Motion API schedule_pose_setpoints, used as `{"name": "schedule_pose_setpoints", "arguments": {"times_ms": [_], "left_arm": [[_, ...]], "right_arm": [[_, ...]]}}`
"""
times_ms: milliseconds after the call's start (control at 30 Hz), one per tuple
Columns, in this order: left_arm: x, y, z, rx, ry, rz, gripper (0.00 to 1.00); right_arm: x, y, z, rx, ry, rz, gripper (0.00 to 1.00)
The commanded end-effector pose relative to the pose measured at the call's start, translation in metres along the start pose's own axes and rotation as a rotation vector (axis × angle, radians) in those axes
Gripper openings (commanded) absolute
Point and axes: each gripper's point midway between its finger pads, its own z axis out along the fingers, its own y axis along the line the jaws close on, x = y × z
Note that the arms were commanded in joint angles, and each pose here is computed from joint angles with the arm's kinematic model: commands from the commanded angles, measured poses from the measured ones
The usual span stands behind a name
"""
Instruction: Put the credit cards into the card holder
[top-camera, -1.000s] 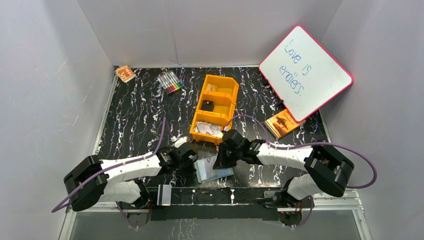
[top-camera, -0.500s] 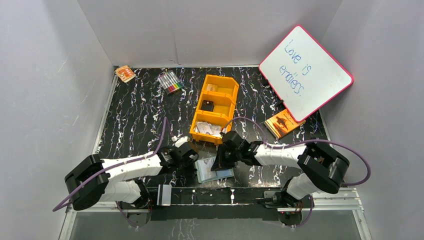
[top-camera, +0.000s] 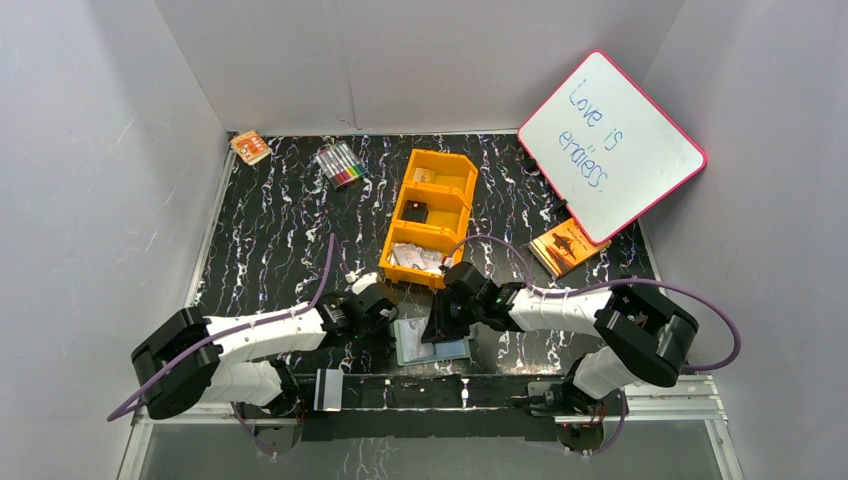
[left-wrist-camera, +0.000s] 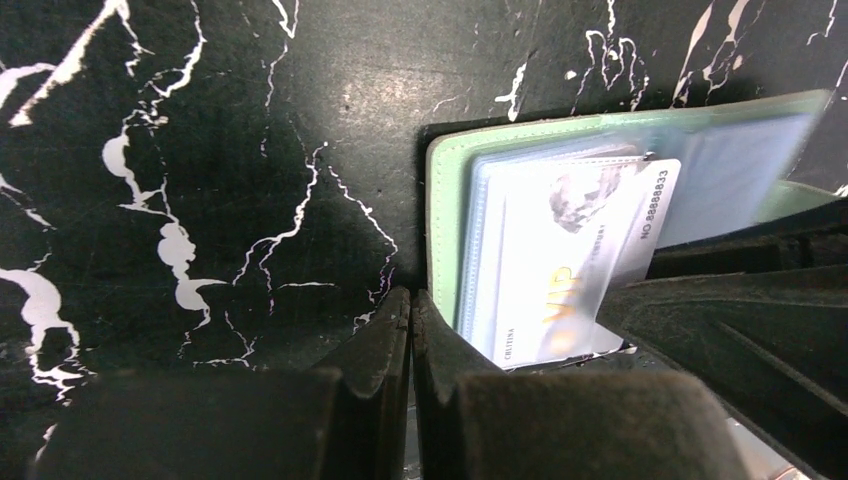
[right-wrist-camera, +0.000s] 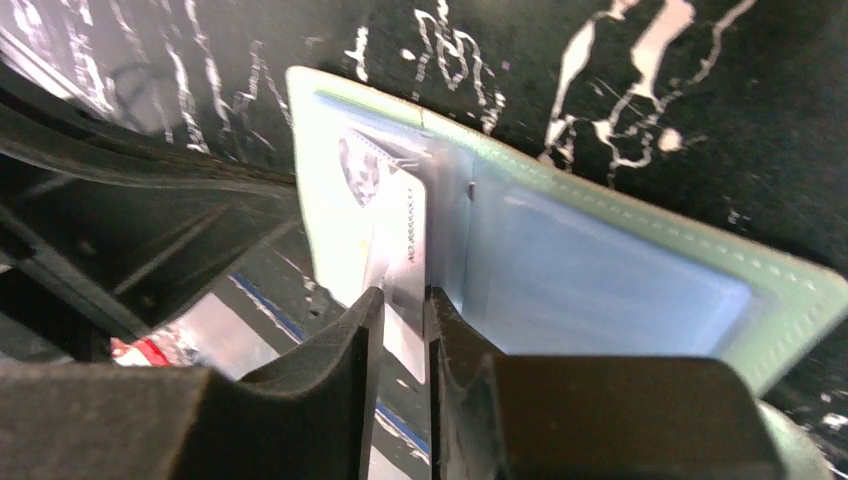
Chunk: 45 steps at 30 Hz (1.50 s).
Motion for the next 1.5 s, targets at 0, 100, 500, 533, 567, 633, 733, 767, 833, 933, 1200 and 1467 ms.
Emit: {"name": "schedule_pose_setpoints", "arguments": {"times_ms": [0, 100, 500, 533, 567, 633, 733, 767, 833, 933, 1200, 1467], "left_arm": [[0.005, 0.005, 0.003, -0.018, 0.013, 0.000, 0.00], [0.005, 0.005, 0.003, -0.017, 0.012, -0.005, 0.00], [0.005, -0.003, 0.002, 0.016, 0.017, -0.016, 0.00], [0.004, -0.004, 0.002, 0.020, 0.017, -0.015, 0.00], [0.004, -0.005, 0.002, 0.023, 0.018, -0.015, 0.00], [0.004, -0.007, 0.002, 0.027, 0.019, -0.014, 0.00], [0.003, -0.008, 0.002, 0.031, 0.018, -0.010, 0.00], [0.003, -0.008, 0.002, 0.031, 0.016, -0.009, 0.00], [0.002, -0.008, 0.001, 0.032, 0.011, -0.009, 0.00], [-0.001, -0.005, -0.002, 0.012, -0.006, -0.008, 0.00], [-0.025, 0.012, -0.033, -0.048, -0.134, -0.035, 0.19], [-0.036, 0.027, -0.073, -0.094, -0.191, -0.087, 0.51]], "right_arm": [[0.006, -0.004, -0.006, 0.028, 0.017, 0.013, 0.36], [0.005, 0.001, -0.009, 0.016, 0.010, 0.022, 0.46], [0.004, 0.019, -0.009, -0.018, 0.030, 0.029, 0.51], [0.005, 0.020, -0.008, -0.020, 0.035, 0.028, 0.51], [0.005, 0.023, -0.007, -0.026, 0.039, 0.026, 0.50], [0.004, 0.026, -0.007, -0.036, 0.040, 0.020, 0.50], [0.006, 0.029, -0.006, -0.048, 0.053, 0.013, 0.50], [0.007, 0.029, -0.007, -0.051, 0.055, 0.008, 0.50], [0.006, 0.030, -0.007, -0.054, 0.054, 0.004, 0.50], [0.001, 0.028, -0.012, -0.031, 0.023, -0.001, 0.51], [-0.015, 0.021, -0.047, 0.091, -0.079, -0.056, 0.68], [-0.008, 0.059, -0.062, -0.071, -0.063, -0.255, 0.69]]}}
